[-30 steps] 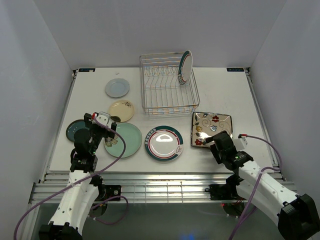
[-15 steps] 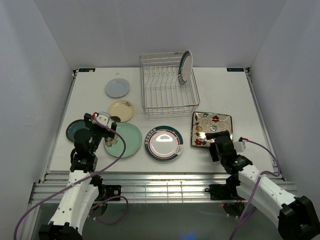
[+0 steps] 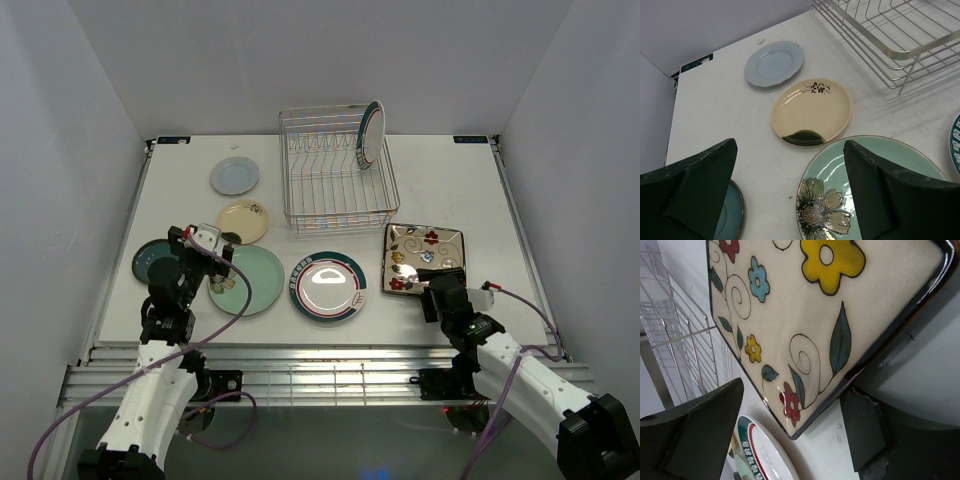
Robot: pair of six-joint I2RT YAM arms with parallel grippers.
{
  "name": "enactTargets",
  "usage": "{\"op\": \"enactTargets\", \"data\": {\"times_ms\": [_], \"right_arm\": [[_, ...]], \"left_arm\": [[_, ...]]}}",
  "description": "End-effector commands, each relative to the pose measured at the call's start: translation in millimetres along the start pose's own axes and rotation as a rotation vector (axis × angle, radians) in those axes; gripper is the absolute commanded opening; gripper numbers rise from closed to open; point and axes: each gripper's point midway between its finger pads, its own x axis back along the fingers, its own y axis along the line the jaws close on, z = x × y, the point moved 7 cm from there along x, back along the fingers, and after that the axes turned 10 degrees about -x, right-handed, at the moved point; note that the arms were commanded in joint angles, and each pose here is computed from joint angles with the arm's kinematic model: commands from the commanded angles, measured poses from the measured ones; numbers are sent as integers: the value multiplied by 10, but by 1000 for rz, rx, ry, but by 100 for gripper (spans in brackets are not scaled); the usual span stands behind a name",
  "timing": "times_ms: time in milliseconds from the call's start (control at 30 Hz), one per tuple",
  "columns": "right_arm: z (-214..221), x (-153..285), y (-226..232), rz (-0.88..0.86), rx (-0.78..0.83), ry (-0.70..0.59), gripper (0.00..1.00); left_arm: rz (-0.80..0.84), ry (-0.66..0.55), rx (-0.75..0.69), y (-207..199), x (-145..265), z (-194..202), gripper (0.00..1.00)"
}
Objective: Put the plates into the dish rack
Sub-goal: Pick up the plate at the center of the board.
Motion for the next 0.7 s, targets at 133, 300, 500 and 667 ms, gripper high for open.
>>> {"op": "enactTargets", "data": {"times_ms": [133,300,500,667], "right_arm": [[-157,-91,-495,199,66,-116,79],[-202,-112,-534,202,46,-156,71],[-243,-128,-570,203,24,-191,65],[-280,-143,-597,208,16,-224,60]], "left_arm": [[-12,-28,-11,46,5,-102,98],[-11,-30,-11,44,9,-103,98],[-15,-30,-10,51,12,-107,98],[-13,-33,-12,48,13,-112,98]]}}
